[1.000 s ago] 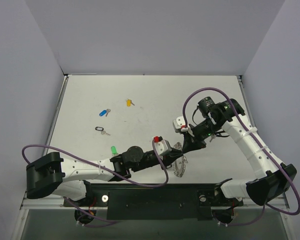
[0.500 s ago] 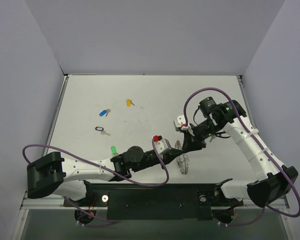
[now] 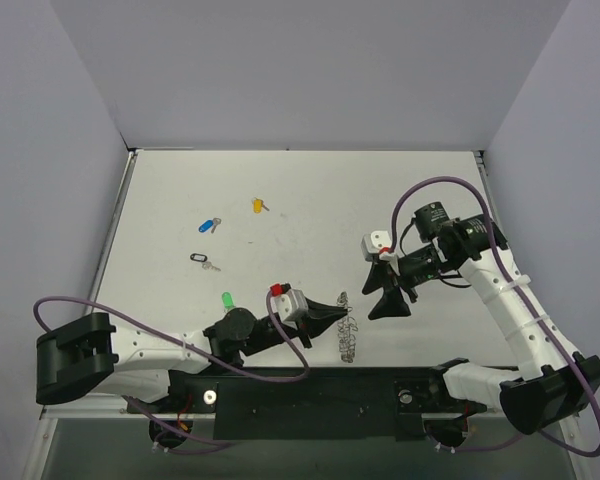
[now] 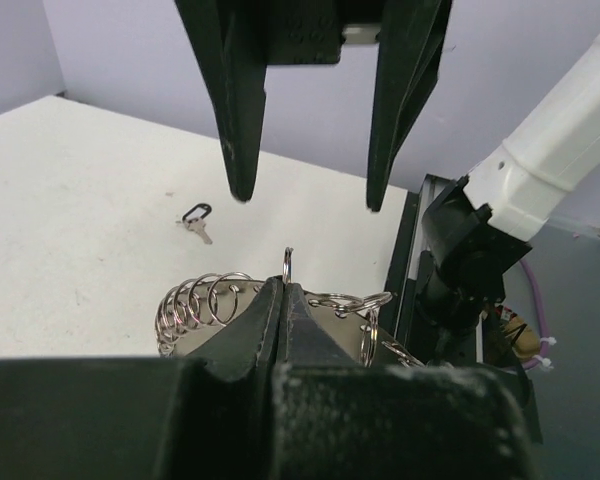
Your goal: Put the keys on the keyring
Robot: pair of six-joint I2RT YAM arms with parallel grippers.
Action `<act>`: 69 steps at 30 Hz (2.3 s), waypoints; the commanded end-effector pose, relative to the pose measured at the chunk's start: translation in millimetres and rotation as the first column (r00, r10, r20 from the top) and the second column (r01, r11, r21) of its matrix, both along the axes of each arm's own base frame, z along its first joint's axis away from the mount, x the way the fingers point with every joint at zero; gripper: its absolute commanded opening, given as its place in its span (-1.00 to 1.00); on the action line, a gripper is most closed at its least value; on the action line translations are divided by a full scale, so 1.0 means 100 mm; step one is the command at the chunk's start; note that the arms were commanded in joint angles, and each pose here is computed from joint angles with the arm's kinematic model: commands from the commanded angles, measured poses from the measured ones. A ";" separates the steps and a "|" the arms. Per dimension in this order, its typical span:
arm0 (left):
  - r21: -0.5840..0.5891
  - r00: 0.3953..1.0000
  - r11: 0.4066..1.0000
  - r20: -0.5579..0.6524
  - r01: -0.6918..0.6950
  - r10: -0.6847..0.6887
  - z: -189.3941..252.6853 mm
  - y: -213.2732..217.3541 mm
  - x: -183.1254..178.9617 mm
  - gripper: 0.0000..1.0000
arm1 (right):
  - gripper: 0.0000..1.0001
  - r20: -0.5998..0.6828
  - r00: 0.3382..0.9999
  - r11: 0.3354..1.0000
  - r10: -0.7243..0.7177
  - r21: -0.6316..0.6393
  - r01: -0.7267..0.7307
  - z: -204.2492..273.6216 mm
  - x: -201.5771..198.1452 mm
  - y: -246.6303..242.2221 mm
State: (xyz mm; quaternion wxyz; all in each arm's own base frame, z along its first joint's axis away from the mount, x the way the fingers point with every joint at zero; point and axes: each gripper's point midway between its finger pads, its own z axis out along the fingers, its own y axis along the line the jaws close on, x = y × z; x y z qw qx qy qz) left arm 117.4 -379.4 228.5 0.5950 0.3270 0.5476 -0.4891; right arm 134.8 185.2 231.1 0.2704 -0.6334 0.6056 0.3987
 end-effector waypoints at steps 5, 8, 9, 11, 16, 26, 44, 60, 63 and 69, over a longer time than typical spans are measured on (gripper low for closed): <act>-0.193 0.996 0.979 0.073 0.066 -0.052 0.60 0.12 -0.17 -1.00 | 0.03 -0.021 0.996 0.993 0.088 0.078 -0.086 0.06 -0.11 0.15; -0.186 0.996 0.980 0.075 0.064 -0.051 0.61 0.11 -0.16 -1.00 | -0.06 -0.031 0.994 0.991 0.107 0.086 -0.104 0.09 -0.13 0.19; -0.188 0.996 0.980 0.076 0.064 -0.051 0.62 0.10 -0.16 -1.00 | -0.09 -0.036 0.993 0.990 0.112 0.088 -0.109 0.10 -0.14 0.21; -0.181 0.996 0.981 0.073 0.064 -0.051 0.61 0.09 -0.15 -1.00 | -0.17 -0.040 0.992 0.988 0.120 0.100 -0.116 0.14 -0.15 0.24; -0.181 0.996 0.981 0.072 0.064 -0.052 0.62 0.05 -0.14 -1.00 | -0.34 -0.049 0.989 0.986 0.141 0.102 -0.135 0.13 -0.18 0.28; -0.180 0.996 0.982 0.067 0.065 -0.054 0.61 -0.01 -0.13 -1.00 | -0.48 -0.074 0.985 0.985 0.155 0.088 -0.148 0.07 -0.20 0.34; -0.155 1.000 0.988 -0.009 0.013 -0.015 0.48 0.03 -0.05 -1.00 | -1.00 -0.046 0.999 0.993 0.002 -0.120 -0.007 -0.06 0.01 0.30; 0.059 0.997 0.997 -0.048 -0.054 0.057 0.29 0.01 0.08 -0.10 | -1.00 0.021 0.999 0.926 0.032 -0.377 -0.021 -0.08 0.08 0.04; 0.074 0.998 0.995 -0.021 -0.061 0.063 0.30 -0.07 0.12 -0.09 | -1.00 0.015 0.999 0.923 0.040 -0.384 -0.031 -0.10 0.07 0.04; 0.094 0.997 0.993 0.020 -0.071 0.069 0.28 -0.23 0.18 -0.15 | -1.00 0.005 0.999 0.924 0.047 -0.380 -0.042 -0.10 0.04 0.04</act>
